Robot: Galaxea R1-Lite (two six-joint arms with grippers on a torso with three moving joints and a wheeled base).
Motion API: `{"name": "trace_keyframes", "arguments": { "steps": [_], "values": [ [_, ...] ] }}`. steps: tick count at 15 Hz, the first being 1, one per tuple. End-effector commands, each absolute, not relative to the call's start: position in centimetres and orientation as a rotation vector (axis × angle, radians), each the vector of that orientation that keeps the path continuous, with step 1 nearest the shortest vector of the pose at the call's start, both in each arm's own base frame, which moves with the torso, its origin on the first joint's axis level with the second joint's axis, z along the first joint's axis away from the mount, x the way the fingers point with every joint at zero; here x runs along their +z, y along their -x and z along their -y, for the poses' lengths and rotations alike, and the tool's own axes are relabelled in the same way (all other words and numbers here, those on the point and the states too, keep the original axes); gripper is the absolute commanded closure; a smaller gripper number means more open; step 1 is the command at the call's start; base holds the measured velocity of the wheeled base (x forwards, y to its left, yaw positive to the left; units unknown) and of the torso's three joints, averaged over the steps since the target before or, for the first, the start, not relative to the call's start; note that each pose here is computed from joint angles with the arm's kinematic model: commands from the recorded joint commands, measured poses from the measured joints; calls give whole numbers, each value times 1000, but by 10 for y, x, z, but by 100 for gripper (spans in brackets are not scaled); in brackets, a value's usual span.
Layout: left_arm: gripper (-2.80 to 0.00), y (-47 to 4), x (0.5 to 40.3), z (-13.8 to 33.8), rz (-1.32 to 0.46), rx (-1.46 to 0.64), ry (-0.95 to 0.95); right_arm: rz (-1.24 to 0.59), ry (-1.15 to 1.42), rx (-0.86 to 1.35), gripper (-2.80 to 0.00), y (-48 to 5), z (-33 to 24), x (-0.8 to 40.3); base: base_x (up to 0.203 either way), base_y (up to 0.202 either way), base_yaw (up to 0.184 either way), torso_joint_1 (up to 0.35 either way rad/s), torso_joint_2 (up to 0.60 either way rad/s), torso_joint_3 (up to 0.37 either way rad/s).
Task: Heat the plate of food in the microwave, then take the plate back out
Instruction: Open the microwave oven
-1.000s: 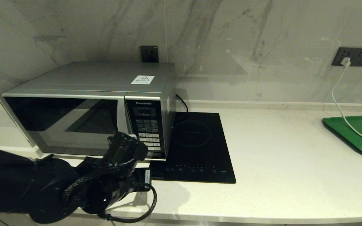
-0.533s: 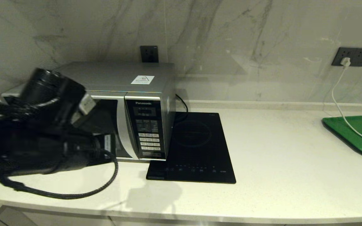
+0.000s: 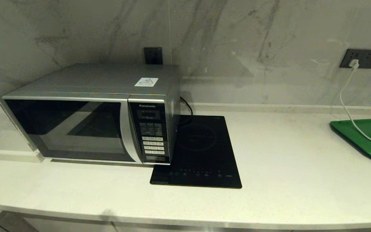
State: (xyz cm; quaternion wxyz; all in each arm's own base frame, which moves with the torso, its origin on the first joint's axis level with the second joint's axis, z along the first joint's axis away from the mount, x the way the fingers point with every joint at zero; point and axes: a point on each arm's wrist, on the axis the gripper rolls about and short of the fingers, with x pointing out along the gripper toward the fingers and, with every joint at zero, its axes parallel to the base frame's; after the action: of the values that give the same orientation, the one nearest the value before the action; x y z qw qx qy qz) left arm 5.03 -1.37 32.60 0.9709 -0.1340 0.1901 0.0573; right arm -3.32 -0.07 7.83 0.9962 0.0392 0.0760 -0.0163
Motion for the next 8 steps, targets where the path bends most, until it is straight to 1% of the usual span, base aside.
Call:
{"name": "trace_keyframes", "arguments": {
  "steps": [1,2,4,6,8],
  "values": [
    [0,26,315,-21,-289,183,340,-154,-79,-34,0,33,1,78,0,0,0,0,0,0],
    [0,47,305,-26,-292,225,344,-154,-79,-32,0,33,1,78,0,0,0,0,0,0],
    [0,85,286,-18,-269,291,315,-154,-79,-32,0,33,1,78,0,0,0,0,0,0],
    [0,114,261,3,-244,248,251,-154,-79,-32,0,33,1,78,0,0,0,0,0,0],
    [0,123,242,10,-253,163,201,-154,-79,-32,0,33,1,78,0,0,0,0,0,0]
  ]
}}
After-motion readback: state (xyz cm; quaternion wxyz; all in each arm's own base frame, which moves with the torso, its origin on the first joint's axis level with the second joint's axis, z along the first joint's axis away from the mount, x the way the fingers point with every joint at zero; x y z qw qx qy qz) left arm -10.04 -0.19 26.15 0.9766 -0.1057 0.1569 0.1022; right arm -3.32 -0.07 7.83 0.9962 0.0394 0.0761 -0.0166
